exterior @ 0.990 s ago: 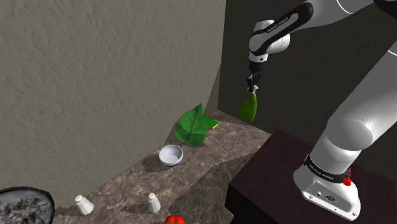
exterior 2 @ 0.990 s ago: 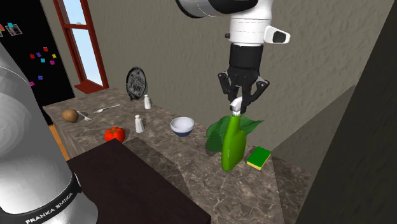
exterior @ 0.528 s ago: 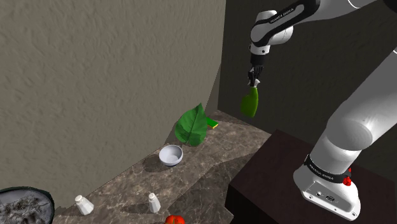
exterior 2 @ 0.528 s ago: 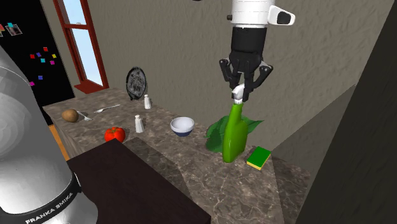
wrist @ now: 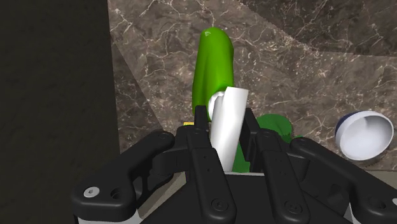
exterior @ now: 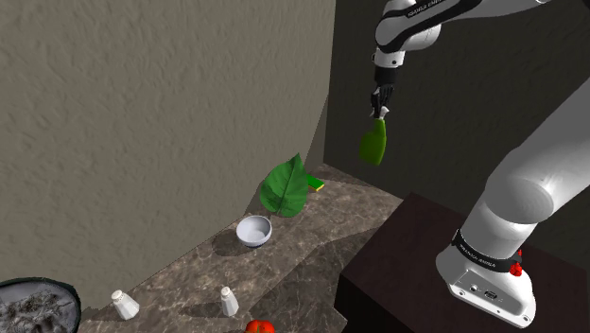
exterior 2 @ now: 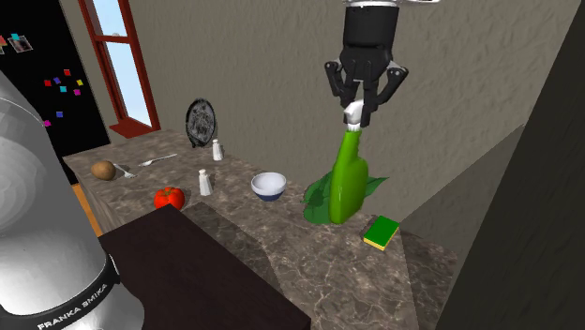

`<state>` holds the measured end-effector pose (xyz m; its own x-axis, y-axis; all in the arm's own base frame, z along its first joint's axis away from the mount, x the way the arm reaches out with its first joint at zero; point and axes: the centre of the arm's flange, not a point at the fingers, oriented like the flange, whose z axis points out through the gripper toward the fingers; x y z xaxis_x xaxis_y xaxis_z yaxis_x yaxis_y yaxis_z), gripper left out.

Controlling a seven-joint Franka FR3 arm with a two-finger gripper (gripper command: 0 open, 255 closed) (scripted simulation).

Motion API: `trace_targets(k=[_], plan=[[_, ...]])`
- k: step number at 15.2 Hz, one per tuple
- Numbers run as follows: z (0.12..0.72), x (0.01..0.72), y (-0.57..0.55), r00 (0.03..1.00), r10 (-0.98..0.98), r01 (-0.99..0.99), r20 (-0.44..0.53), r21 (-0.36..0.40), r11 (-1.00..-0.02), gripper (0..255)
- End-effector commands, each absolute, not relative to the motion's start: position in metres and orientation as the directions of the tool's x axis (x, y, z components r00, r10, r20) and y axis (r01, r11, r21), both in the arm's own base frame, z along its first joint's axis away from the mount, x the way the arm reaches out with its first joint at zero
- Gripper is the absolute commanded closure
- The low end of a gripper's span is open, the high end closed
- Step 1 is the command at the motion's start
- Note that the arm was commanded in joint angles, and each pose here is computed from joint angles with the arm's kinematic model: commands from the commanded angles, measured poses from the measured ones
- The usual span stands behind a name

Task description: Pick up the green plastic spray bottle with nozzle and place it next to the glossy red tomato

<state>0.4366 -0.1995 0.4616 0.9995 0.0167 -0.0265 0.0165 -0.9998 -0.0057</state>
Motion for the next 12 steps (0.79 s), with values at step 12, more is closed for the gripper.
trace_targets(k=[12], plan=[[0.497, 0.446, -0.121, 1.000, 0.017, 0.016, -0.027, -0.006, -1.000, 255]])
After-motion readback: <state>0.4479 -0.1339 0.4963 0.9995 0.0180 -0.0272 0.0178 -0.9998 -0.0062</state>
